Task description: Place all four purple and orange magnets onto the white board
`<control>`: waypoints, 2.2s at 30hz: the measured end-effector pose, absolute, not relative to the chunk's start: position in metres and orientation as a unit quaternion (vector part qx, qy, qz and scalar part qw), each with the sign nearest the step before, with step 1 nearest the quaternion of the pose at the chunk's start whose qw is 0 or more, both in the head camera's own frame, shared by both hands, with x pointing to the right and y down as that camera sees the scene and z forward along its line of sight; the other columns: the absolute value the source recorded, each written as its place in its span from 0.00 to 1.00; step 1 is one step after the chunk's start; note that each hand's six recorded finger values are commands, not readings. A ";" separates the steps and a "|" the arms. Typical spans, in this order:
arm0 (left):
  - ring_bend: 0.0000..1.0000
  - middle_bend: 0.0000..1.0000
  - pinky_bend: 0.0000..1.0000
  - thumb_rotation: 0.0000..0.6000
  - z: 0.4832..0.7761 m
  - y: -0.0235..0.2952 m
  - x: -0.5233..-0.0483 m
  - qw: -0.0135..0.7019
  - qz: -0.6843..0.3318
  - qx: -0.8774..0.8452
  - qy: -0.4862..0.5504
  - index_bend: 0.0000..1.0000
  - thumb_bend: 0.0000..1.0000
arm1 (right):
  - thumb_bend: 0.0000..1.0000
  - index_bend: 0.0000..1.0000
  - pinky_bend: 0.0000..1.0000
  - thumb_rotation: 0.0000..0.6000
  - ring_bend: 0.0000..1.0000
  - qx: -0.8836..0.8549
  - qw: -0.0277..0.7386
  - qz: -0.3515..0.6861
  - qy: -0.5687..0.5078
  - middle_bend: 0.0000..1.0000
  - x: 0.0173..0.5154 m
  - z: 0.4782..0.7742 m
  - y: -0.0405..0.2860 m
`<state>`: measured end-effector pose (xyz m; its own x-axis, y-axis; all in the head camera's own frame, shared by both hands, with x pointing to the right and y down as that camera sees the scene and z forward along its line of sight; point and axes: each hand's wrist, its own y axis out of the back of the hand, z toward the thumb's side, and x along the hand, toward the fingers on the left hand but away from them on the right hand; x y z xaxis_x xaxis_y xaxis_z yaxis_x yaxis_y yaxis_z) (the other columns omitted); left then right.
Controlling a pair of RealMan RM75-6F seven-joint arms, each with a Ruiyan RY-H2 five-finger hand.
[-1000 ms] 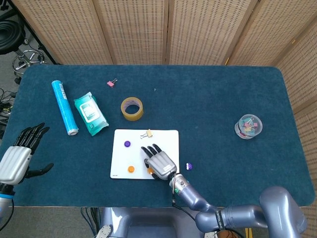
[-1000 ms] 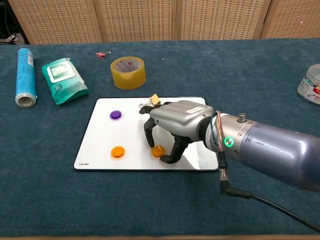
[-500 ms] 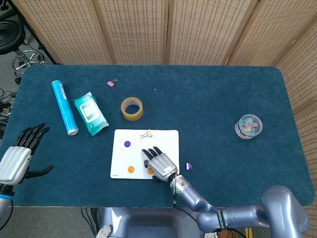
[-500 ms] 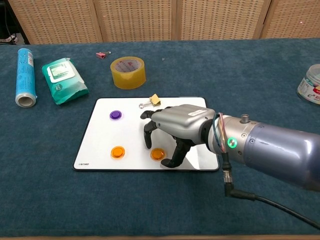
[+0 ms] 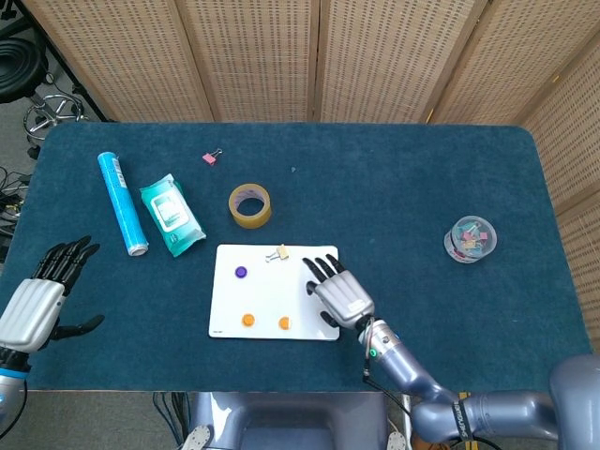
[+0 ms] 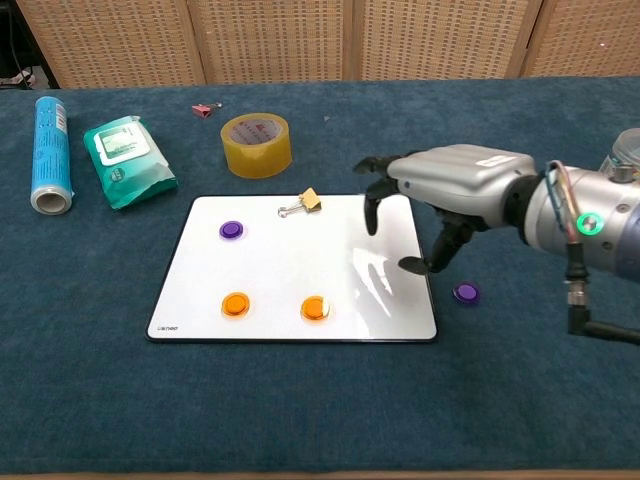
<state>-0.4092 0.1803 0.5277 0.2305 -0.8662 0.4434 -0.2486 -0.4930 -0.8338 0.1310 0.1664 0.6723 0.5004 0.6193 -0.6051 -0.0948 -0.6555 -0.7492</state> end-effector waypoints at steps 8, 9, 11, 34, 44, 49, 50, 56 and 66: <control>0.00 0.00 0.00 1.00 0.529 0.182 -0.407 0.320 -0.483 -0.718 0.384 0.00 0.15 | 0.38 0.34 0.00 1.00 0.00 -0.773 0.340 0.510 -0.159 0.00 0.176 0.695 0.181; 0.00 0.00 0.00 1.00 0.529 0.182 -0.407 0.321 -0.484 -0.718 0.384 0.00 0.15 | 0.38 0.34 0.00 1.00 0.00 -0.773 0.339 0.512 -0.158 0.00 0.178 0.696 0.182; 0.00 0.00 0.00 1.00 0.529 0.182 -0.407 0.320 -0.484 -0.718 0.384 0.00 0.15 | 0.38 0.34 0.00 1.00 0.00 -0.773 0.336 0.516 -0.157 0.00 0.184 0.700 0.185; 0.00 0.00 0.00 1.00 0.532 0.184 -0.406 0.319 -0.486 -0.718 0.382 0.00 0.15 | 0.40 0.34 0.00 1.00 0.00 -0.772 0.327 0.519 -0.166 0.00 0.203 0.709 0.196; 0.00 0.00 0.00 1.00 0.533 0.184 -0.406 0.318 -0.487 -0.719 0.380 0.00 0.15 | 0.40 0.35 0.00 1.00 0.00 -0.774 0.325 0.514 -0.176 0.00 0.204 0.713 0.197; 0.00 0.00 0.00 1.00 0.533 0.185 -0.405 0.319 -0.487 -0.719 0.379 0.00 0.15 | 0.40 0.35 0.00 1.00 0.00 -0.776 0.325 0.512 -0.176 0.00 0.204 0.713 0.199; 0.00 0.00 0.00 1.00 0.533 0.185 -0.405 0.319 -0.487 -0.719 0.379 0.00 0.15 | 0.40 0.35 0.00 1.00 0.00 -0.776 0.324 0.511 -0.177 0.00 0.204 0.713 0.200; 0.00 0.00 0.00 1.00 0.533 0.184 -0.406 0.319 -0.487 -0.718 0.380 0.00 0.15 | 0.40 0.35 0.00 1.00 0.00 -0.777 0.319 0.512 -0.180 0.00 0.205 0.715 0.201; 0.00 0.00 0.00 1.00 0.534 0.185 -0.406 0.317 -0.488 -0.720 0.379 0.00 0.15 | 0.40 0.38 0.00 1.00 0.00 -0.781 0.309 0.509 -0.186 0.00 0.206 0.721 0.205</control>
<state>-0.4056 0.1850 0.5337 0.2372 -0.8551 0.4611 -0.2361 -0.5112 -0.8264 0.2058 0.2054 0.7208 0.4119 0.6050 -0.6814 -0.0248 -0.7400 -0.6721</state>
